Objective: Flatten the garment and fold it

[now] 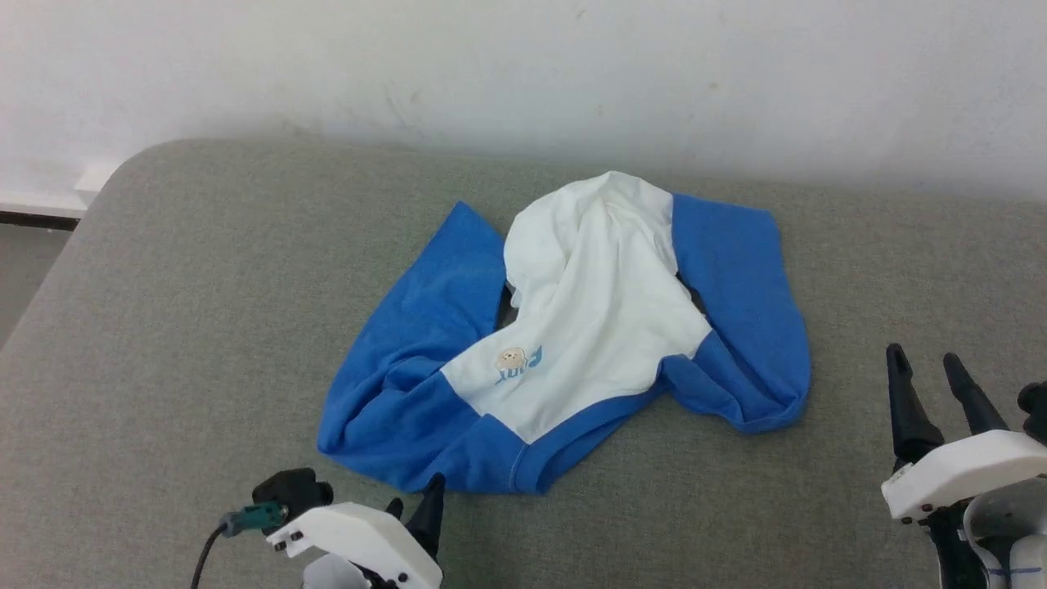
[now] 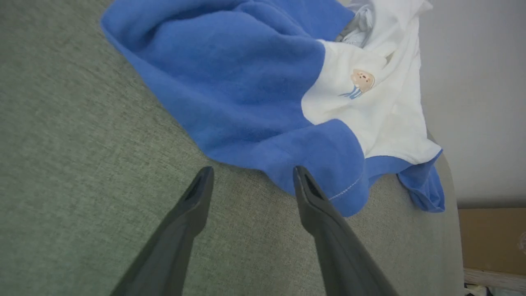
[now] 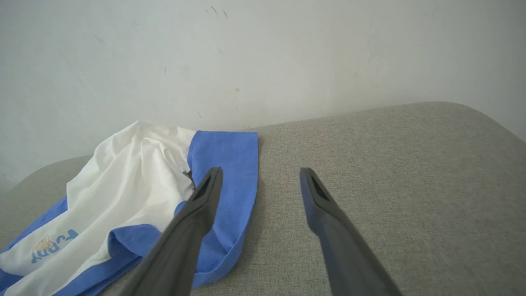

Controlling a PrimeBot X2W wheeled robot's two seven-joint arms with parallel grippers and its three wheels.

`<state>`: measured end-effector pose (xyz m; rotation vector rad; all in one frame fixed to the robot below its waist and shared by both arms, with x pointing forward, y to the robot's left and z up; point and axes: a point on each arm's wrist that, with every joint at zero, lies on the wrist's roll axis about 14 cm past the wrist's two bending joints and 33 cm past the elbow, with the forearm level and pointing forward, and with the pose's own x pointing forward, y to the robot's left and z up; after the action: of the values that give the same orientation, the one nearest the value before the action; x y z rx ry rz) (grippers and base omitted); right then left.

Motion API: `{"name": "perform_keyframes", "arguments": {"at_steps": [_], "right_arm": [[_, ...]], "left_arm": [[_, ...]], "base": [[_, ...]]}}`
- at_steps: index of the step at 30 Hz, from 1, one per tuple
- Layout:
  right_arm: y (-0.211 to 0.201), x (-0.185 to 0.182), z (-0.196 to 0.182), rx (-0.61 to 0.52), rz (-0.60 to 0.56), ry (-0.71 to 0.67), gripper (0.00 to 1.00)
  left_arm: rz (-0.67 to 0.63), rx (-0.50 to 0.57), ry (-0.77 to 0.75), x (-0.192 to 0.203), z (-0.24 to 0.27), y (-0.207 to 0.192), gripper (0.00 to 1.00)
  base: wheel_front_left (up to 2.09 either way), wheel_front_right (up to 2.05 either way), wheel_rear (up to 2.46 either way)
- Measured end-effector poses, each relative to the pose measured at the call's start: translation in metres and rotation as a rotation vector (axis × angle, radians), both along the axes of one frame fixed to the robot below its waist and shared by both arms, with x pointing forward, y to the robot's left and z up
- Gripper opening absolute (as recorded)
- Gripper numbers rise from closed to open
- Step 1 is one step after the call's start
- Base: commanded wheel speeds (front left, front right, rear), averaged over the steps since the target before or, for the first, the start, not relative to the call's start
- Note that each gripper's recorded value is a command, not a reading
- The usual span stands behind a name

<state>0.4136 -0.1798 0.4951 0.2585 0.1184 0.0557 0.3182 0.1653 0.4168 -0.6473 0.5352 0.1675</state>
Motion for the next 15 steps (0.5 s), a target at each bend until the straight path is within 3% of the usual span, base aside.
{"name": "perform_keyframes", "arguments": {"at_steps": [6,15], "right_arm": [[-0.003,0.001,-0.003,-0.004,-0.007,0.007,1.0],[-0.004,0.003,-0.01,-0.014,-0.008,0.028,1.0]], "left_arm": [[0.09,-0.241,-0.007,0.003,0.002,-0.006,1.0],[0.166,-0.296,0.014,0.015,-0.016,0.001,1.0]], "base": [[0.0,0.0,0.0],[0.0,0.0,0.0]]}}
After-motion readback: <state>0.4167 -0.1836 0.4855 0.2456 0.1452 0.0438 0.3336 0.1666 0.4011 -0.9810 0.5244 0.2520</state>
